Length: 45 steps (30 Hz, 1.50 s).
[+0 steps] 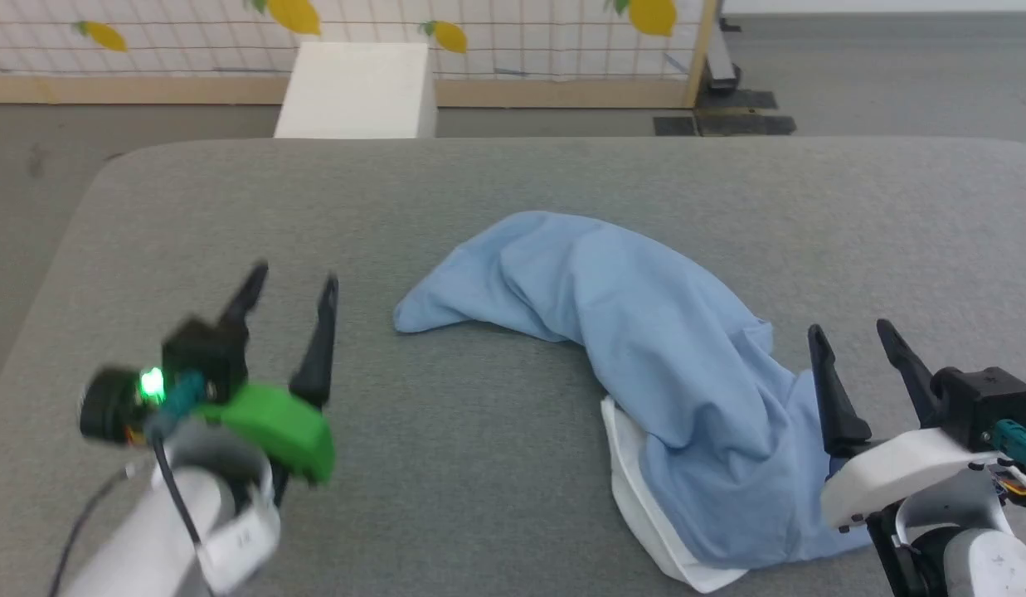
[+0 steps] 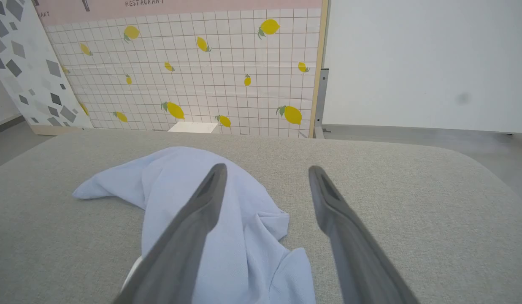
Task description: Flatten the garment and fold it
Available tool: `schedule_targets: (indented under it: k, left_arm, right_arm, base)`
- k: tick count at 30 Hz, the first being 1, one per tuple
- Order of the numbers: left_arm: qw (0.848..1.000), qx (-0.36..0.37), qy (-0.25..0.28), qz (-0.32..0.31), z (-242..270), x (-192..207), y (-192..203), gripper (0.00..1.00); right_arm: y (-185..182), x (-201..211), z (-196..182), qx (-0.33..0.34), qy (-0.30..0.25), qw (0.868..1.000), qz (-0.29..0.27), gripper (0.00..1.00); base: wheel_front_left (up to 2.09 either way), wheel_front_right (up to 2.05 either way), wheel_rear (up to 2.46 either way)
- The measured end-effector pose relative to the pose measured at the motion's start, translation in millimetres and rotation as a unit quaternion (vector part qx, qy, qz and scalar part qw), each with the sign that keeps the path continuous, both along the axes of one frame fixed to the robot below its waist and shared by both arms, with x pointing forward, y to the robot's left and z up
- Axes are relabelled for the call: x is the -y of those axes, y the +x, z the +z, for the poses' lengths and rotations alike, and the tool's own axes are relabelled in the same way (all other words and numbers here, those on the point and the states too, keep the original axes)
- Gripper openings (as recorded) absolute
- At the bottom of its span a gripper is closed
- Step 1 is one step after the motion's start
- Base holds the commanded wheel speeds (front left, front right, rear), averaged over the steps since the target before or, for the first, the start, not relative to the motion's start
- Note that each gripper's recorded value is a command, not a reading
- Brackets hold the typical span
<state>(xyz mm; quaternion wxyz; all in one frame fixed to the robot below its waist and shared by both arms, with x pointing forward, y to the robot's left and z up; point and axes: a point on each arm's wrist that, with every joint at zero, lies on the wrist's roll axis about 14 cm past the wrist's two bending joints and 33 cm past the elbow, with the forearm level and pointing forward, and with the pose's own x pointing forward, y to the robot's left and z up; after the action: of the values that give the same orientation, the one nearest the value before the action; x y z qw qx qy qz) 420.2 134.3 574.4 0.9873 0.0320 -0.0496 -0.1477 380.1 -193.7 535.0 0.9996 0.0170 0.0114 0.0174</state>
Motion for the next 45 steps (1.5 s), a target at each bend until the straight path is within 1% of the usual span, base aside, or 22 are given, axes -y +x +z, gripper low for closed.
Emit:
schedule_targets:
  k: [5, 9, 17, 20, 24, 27, 28, 31, 33, 36, 40, 45]
  left_arm:
    - [1.0, -0.011, -0.004, 0.014, -21, -7, -33, 1.0]
    - [1.0, -0.012, 0.001, 0.021, -30, -8, -48, 1.0]
    - [1.0, -0.011, -0.006, 0.028, -29, -9, -51, 1.0]
    - [0.999, -0.016, -0.006, 0.027, -31, -9, -49, 1.0]
    - [0.999, -0.022, -0.006, 0.029, -35, -10, -44, 1.0]
    - [0.999, -0.028, -0.004, 0.031, -40, -11, -39, 1.0]
    - [0.999, -0.029, -0.005, 0.033, -41, -12, -37, 1.0]
    - [0.999, -0.033, -0.004, 0.037, -45, -13, -30, 1.0]
    - [0.998, -0.038, -0.004, 0.04, -49, -15, -26, 1.0]
    - [0.998, -0.04, -0.006, 0.047, -53, -18, -20, 1.0]
    - [0.997, -0.046, -0.007, 0.06, -59, -24, -13, 1.0]
    - [0.995, -0.057, -0.002, 0.08, -70, -36, -11, 1.0]
  right_arm:
    - [0, -13, -5, -0.01, 0.001, 1.0, 0.018, 1.0]
    - [0, -20, -10, -0.022, 0.001, 0.999, 0.03, 1.0]
    - [2, -25, -15, -0.032, 0.0, 0.999, 0.036, 1.0]
    - [4, -20, -21, -0.048, -0.002, 0.998, 0.031, 1.0]
    - [11, -15, -39, -0.118, -0.017, 0.992, 0.04, 1.0]
    - [22, -12, -52, -0.188, -0.042, 0.979, 0.061, 1.0]
    - [25, -10, -59, -0.217, -0.053, 0.972, 0.069, 1.0]
    - [30, -6, -81, -0.305, -0.071, 0.946, 0.087, 1.0]
    - [32, -4, -96, -0.36, -0.095, 0.922, 0.104, 1.0]
    - [41, -6, -109, -0.406, -0.099, 0.9, 0.12, 1.0]
    - [56, -11, -125, -0.437, -0.123, 0.881, 0.137, 1.0]
    - [57, -24, -160, -0.479, -0.141, 0.851, 0.163, 1.0]
  base:
    - [0.0, 0.0, 0.0]
    - [0.0, 0.0, 0.0]
    - [0.0, 0.0, 0.0]
    - [0.0, 0.0, 0.0]
    - [0.0, 0.0, 0.0]
    - [0.0, 0.0, 0.0]
    - [0.0, 0.0, 0.0]
    - [0.0, 0.0, 0.0]
    - [0.0, 0.0, 0.0]
    - [0.0, 0.0, 0.0]
    - [0.0, 0.0, 0.0]
    - [0.0, 0.0, 0.0]
